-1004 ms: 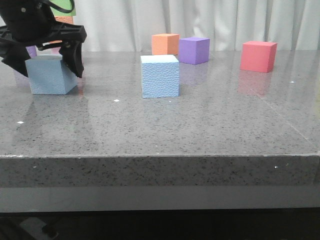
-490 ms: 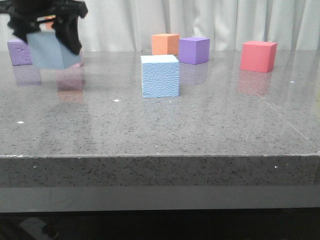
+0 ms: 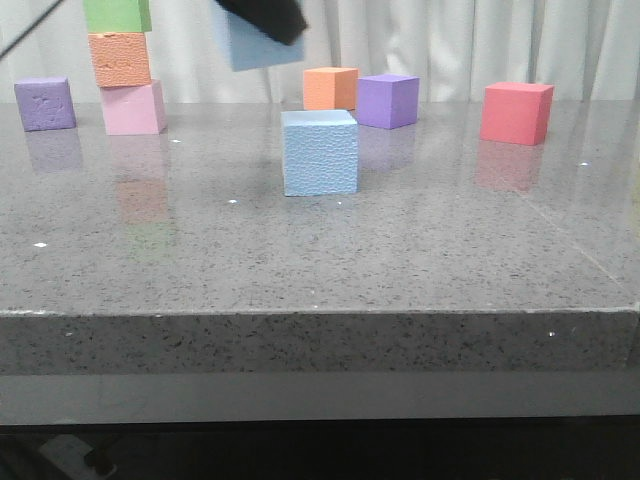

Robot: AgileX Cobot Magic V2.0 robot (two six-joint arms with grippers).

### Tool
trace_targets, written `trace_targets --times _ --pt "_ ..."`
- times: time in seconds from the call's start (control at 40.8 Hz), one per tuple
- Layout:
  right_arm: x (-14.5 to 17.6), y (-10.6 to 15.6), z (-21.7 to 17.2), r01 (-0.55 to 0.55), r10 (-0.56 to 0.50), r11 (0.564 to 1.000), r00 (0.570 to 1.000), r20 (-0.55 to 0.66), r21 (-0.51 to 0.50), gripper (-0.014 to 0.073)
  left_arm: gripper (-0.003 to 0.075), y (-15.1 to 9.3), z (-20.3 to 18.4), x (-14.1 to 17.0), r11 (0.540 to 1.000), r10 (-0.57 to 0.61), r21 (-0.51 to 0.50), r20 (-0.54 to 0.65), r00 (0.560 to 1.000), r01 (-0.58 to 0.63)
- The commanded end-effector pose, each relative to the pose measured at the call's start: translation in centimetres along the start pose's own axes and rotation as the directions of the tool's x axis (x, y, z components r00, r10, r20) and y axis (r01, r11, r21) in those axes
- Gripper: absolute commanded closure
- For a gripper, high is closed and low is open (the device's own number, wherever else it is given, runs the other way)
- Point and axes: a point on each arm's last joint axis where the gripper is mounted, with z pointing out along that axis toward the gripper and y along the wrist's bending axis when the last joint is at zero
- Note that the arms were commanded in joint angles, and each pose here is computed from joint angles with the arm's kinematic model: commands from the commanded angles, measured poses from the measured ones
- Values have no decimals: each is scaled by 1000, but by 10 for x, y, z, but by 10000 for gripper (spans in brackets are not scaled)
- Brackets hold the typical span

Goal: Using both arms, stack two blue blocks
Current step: 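Close the left gripper, lift the cube and carry it over the center cube, then lower the held cube onto the center blue cube with the left gripper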

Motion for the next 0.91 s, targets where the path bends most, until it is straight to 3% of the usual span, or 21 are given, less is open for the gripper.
trace_targets --times 0.0,0.171,0.882 --pt "-13 -1 -6 -2 0 1000 995 100 16 -18 331 -7 -25 -28 991 116 -74 123 986 -107" --pt "-13 -1 -6 -2 0 1000 995 100 16 -18 331 -13 -15 -34 983 176 -74 130 976 -167" --pt "-13 -1 -6 -2 0 1000 995 100 16 -18 331 -17 1 -30 981 192 -5 115 975 -193"
